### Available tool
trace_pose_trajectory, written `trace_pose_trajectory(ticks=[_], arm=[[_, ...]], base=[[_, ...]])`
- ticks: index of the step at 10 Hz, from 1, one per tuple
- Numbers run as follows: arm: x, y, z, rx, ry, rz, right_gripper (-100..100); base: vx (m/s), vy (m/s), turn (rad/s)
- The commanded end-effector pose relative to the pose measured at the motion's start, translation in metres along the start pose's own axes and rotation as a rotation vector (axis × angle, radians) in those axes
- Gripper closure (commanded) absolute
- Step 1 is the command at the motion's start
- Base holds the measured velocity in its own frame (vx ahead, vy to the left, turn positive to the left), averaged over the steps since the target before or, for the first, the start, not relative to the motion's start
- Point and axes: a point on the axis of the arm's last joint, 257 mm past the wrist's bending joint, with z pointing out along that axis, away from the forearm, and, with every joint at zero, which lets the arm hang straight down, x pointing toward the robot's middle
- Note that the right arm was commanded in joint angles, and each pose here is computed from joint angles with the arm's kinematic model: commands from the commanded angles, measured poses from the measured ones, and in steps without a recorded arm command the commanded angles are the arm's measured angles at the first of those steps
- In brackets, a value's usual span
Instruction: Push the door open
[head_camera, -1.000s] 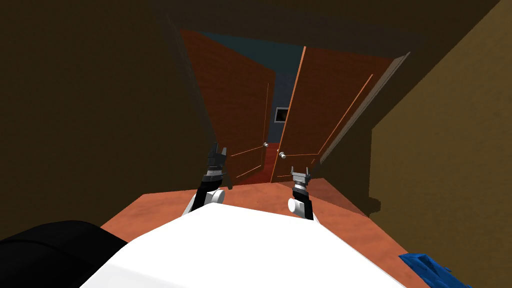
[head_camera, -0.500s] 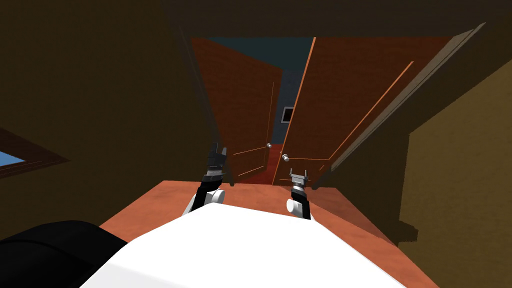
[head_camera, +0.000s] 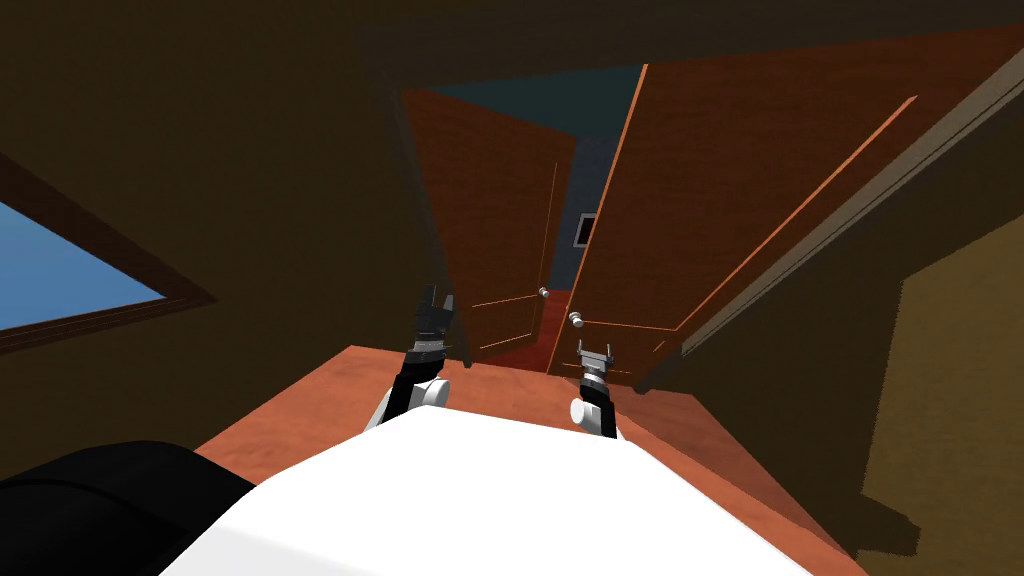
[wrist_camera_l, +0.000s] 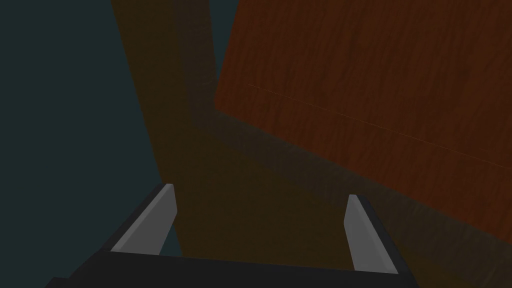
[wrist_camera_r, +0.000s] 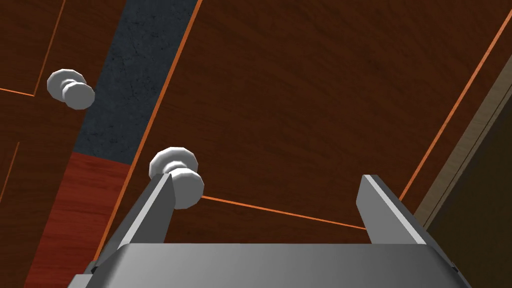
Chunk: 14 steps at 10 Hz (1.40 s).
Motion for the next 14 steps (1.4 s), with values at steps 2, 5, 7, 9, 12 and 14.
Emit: trace_pose_trajectory(ticks=[2, 5, 7, 9, 12, 14], arm=[[-0.016, -0.008, -0.0038, 0.003, -0.041, 0.061, -100], [-0.027, -0.015, -0.0079, 0.005, -0.073, 0.107, -100], [-0.035, -0.02, -0.0109, 0.005, -0.094, 0.138, -100], [-0.042, -0.024, -0.0141, 0.005, -0.115, 0.168, -100], [-0.057, -0.036, -0.0223, 0.002, -0.163, 0.235, -100], [-0.067, -0.045, -0.0292, -0.001, -0.198, 0.284, -100]], base=[[0.016, -0.156, 0.272], [-0.012, -0.115, 0.147], [0.004, -0.098, 0.17], [-0.018, -0.099, 0.15], [-0.017, -0.147, 0.227], [-0.013, -0.196, 0.266]])
